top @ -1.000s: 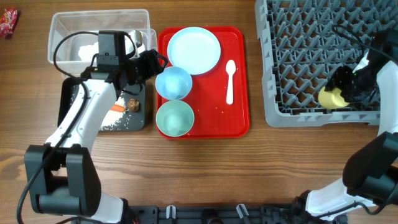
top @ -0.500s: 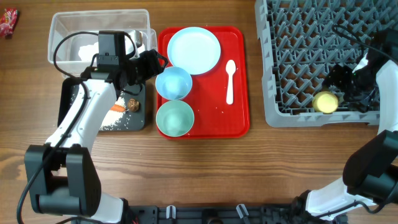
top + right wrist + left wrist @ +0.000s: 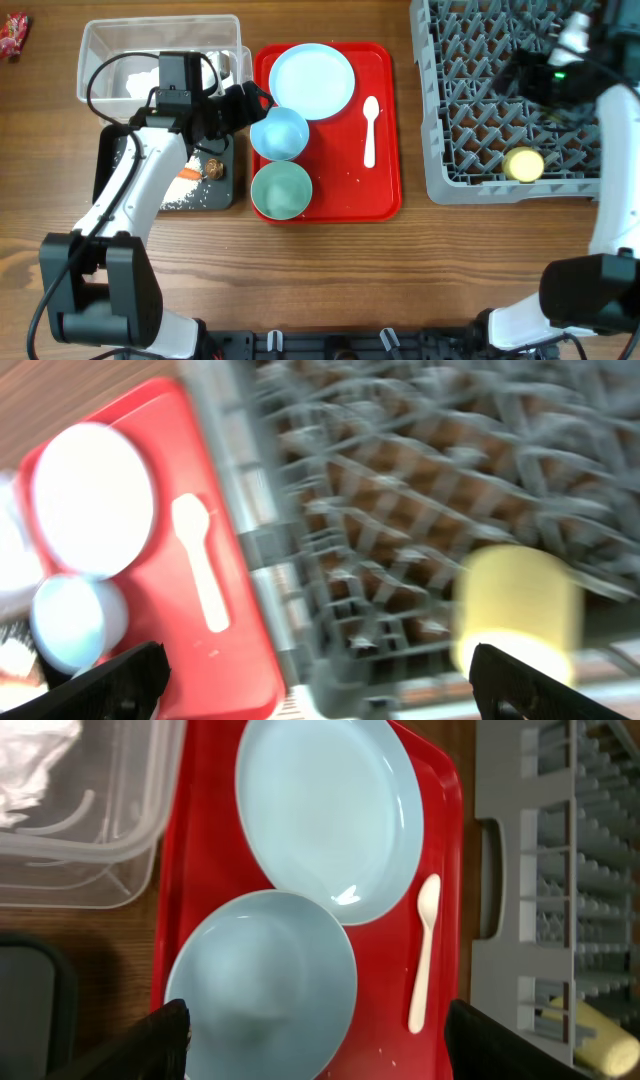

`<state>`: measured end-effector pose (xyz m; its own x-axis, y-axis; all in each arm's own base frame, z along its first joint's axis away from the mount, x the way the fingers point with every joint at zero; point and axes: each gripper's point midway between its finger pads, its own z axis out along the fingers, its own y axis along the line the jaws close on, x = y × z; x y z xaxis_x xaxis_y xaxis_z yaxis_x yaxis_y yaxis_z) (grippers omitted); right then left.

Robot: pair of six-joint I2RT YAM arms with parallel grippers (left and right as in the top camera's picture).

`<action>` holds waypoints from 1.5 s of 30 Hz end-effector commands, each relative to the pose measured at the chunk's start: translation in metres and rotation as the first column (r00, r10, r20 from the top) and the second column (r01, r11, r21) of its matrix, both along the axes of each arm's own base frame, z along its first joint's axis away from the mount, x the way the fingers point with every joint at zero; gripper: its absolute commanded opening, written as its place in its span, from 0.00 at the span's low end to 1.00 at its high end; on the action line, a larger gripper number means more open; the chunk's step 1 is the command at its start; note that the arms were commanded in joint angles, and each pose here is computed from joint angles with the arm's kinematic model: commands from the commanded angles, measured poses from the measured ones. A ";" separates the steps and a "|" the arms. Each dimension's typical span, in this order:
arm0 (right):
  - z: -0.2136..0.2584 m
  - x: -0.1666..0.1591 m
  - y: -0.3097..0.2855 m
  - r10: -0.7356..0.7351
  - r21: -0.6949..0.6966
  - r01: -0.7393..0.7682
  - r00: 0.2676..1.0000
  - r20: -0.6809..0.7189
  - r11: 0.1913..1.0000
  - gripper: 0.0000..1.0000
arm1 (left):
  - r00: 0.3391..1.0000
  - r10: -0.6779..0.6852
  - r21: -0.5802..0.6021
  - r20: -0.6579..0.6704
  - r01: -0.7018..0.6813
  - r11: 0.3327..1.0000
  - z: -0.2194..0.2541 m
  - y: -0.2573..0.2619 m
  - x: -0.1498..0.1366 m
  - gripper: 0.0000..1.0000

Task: Sort waste into correct bins and load items into the dishwasher rack
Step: 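Grasp the white spoon on the red tray with the right gripper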

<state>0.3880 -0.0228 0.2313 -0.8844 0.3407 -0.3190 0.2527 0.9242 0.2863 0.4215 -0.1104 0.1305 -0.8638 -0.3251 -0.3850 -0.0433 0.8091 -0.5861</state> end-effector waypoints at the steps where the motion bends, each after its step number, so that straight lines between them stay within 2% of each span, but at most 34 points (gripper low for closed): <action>1: 0.011 0.010 0.067 0.183 0.017 -0.185 0.980 0.077 0.983 1.00 | 0.989 -0.121 -0.020 0.081 0.123 0.992 0.021 -0.013 -0.004 0.78; 4: 0.005 0.019 0.101 0.235 -0.022 -0.234 0.967 0.102 0.972 1.00 | 0.983 -0.120 -0.018 0.137 0.123 0.992 0.044 -0.013 -0.007 0.75; 8: -0.014 0.030 0.143 0.324 -0.026 -0.323 0.938 0.122 0.946 0.98 | 0.967 -0.129 -0.031 0.221 0.139 0.990 0.080 -0.015 -0.016 0.80; 10: -0.036 0.039 0.166 0.369 -0.026 -0.369 0.922 0.117 0.929 0.94 | 0.960 -0.128 -0.030 0.248 0.140 0.990 0.091 -0.015 -0.018 0.87; 15: -0.101 0.048 0.207 0.466 -0.028 -0.465 0.884 0.034 0.885 0.81 | 0.964 -0.123 -0.035 0.237 0.135 0.990 0.090 -0.015 -0.021 0.89; 19: -0.167 0.046 0.205 0.467 -0.048 -0.475 0.877 -0.113 0.879 0.70 | 0.968 -0.124 -0.037 0.216 0.135 0.990 0.087 -0.015 -0.024 0.96; 22: -0.194 0.042 0.202 0.462 -0.047 -0.476 0.869 -0.176 0.878 0.62 | 0.970 -0.124 -0.037 0.208 0.134 0.990 0.086 -0.014 -0.025 0.98; 26: -0.207 0.044 0.191 0.437 -0.106 -0.465 0.874 -0.211 0.879 0.57 | 0.970 -0.124 -0.037 0.207 0.134 0.990 0.086 -0.014 -0.025 1.00; 27: -0.209 0.045 0.190 0.434 -0.115 -0.463 0.876 -0.211 0.879 0.50 | 0.970 -0.124 -0.037 0.207 0.134 0.990 0.086 -0.014 -0.025 1.00; 28: -0.209 0.046 0.190 0.434 -0.119 -0.463 0.876 -0.209 0.878 0.47 | 0.970 -0.124 -0.037 0.207 0.134 0.990 0.086 -0.014 -0.025 1.00; 38: -0.236 0.045 0.189 0.454 -0.118 -0.491 0.857 -0.244 0.863 0.46 | 0.971 -0.124 -0.037 0.206 0.134 0.990 0.085 -0.014 -0.025 1.00; 40: -0.237 0.045 0.189 0.458 -0.119 -0.496 0.854 -0.246 0.860 0.38 | 0.969 -0.134 -0.050 0.207 0.147 0.988 0.087 -0.017 -0.027 1.00; 43: -0.238 0.046 0.186 0.451 -0.136 -0.492 0.857 -0.249 0.860 0.18 | 0.967 -0.149 -0.068 0.207 0.166 0.984 0.088 -0.021 -0.029 1.00; 45: -0.239 0.047 0.186 0.451 -0.136 -0.492 0.857 -0.249 0.860 0.13 | 0.968 -0.149 -0.069 0.204 0.166 0.984 0.088 -0.020 -0.030 1.00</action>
<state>0.4351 0.1683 0.0044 -0.9729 -0.1763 -0.1495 -0.1936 0.9749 0.1102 0.3933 -0.1272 0.2098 -0.8195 -0.2413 -0.5198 0.1739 0.7597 -0.6266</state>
